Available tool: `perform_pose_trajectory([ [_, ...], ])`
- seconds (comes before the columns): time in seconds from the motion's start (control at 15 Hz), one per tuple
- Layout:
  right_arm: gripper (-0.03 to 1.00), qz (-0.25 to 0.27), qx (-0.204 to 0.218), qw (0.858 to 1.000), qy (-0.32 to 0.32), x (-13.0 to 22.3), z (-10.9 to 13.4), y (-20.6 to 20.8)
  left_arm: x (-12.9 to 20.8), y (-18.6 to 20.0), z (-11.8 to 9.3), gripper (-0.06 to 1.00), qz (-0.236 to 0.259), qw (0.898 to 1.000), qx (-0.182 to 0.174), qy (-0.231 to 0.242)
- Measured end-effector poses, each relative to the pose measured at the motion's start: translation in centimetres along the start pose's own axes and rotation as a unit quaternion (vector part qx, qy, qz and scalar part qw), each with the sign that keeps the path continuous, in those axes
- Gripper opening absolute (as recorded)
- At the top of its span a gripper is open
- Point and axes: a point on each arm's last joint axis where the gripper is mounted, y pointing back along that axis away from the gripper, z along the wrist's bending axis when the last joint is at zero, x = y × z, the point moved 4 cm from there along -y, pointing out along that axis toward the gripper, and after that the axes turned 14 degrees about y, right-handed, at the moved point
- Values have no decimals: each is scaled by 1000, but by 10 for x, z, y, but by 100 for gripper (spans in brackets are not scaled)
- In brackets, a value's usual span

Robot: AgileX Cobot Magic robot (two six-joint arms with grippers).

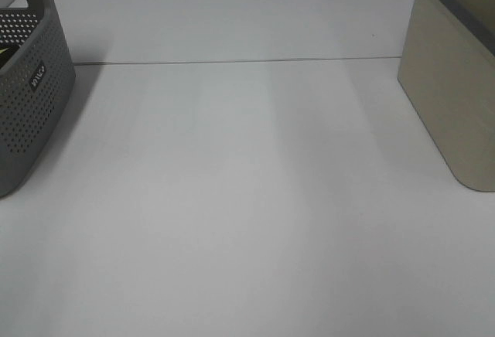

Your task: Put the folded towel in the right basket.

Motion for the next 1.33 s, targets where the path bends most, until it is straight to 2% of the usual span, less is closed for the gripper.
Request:
perform_pose_trajectory([
  [0.2,66,0,-12,1000,29,2,31,10,0,0,0,98,0,1000,0,0],
  [0.4,66,24,2,999,23,29,35,18,0,0,0,98,0,1000,0,0],
  [0.6,66,62,29,997,21,77,40,30,0,0,0,98,0,1000,0,0],
  [0.73,66,80,29,996,14,113,49,38,0,0,0,98,0,1000,0,0],
  [0.8,66,85,28,996,14,151,61,49,0,0,0,98,0,1000,0,0],
  [0.87,66,90,27,995,13,171,66,52,0,0,0,98,0,1000,0,0],
  [1.13,66,74,32,997,16,239,85,65,0,0,0,98,0,1000,0,0],
  [1.33,66,24,45,998,26,287,99,75,0,0,0,98,0,1000,0,0],
])
